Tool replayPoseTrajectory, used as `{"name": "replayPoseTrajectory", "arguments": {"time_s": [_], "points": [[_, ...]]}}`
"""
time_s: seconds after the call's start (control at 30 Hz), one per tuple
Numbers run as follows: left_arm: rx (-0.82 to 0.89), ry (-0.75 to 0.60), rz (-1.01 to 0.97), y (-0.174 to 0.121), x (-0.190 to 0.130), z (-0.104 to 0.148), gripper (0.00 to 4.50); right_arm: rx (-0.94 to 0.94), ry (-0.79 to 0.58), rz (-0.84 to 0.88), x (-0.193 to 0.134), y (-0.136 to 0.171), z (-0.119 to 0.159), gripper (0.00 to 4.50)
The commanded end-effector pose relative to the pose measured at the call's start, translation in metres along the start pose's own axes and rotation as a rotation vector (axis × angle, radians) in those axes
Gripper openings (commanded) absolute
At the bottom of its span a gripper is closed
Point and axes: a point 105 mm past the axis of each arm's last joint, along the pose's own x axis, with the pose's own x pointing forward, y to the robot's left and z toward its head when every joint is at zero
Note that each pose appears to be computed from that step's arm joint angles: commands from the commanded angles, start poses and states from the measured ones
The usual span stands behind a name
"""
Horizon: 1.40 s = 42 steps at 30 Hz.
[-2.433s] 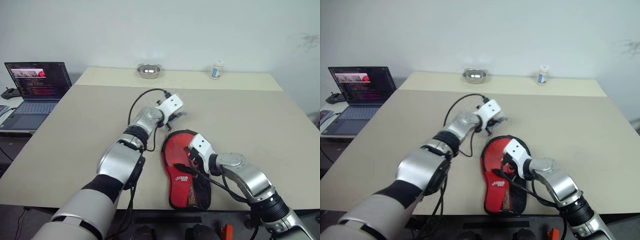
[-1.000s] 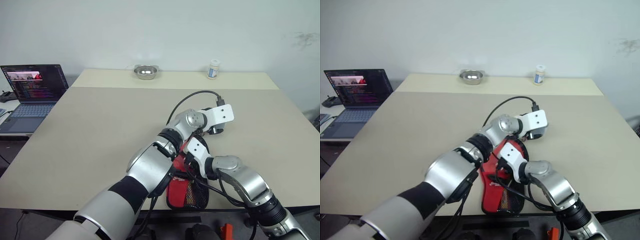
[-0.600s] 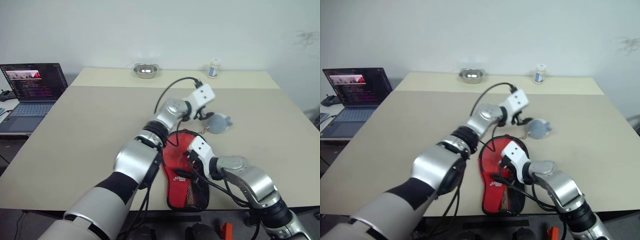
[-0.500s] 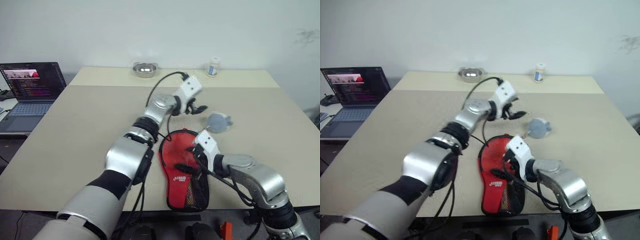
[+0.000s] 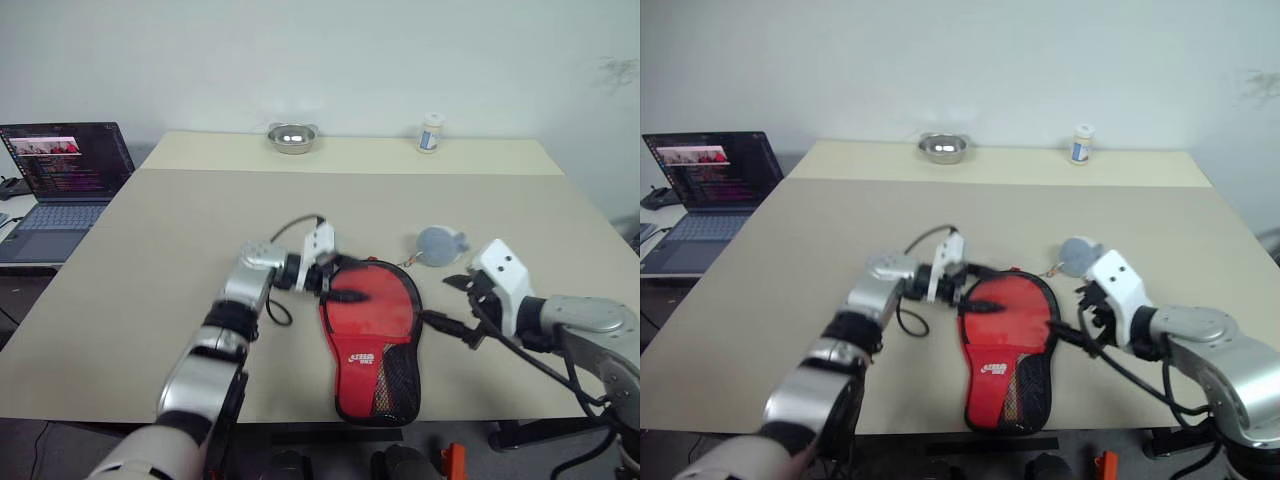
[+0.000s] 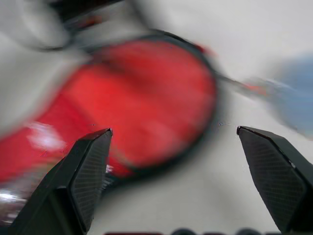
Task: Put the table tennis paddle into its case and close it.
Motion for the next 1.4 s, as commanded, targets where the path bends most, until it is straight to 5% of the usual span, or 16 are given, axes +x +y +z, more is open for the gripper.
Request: {"name": "replayPoseTrajectory", "arguments": {"time_s": [0.03, 0.27, 0.53, 0.97, 1.07, 1.4], "points": [[0.043, 0.019, 0.006, -0.005, 0.011, 0.0, 3.68, -0.019, -0.113, -0.102, -0.003, -0.024, 0.025, 4.5], [0.025, 0.06, 0.092, 0.006, 0.028, -0.018, 3.68, 0.004, -0.16, -0.173, 0.02, -0.056, 0.037, 4.5], [0.02, 0.07, 0.068, 0.0, 0.033, -0.026, 3.68, -0.05, -0.05, -0.191, 0.057, -0.092, 0.011, 4.5], [0.01, 0.081, 0.055, -0.009, 0.032, -0.033, 3.68, -0.051, -0.046, -0.171, 0.099, -0.096, 0.007, 4.5], [0.022, 0.093, 0.047, -0.01, 0.033, -0.034, 3.72, -0.063, -0.043, -0.176, 0.102, -0.095, 0.006, 3.89], [-0.017, 0.102, -0.016, -0.028, 0.049, -0.047, 3.72, -0.148, -0.069, -0.217, 0.099, -0.093, 0.018, 0.59]]}}
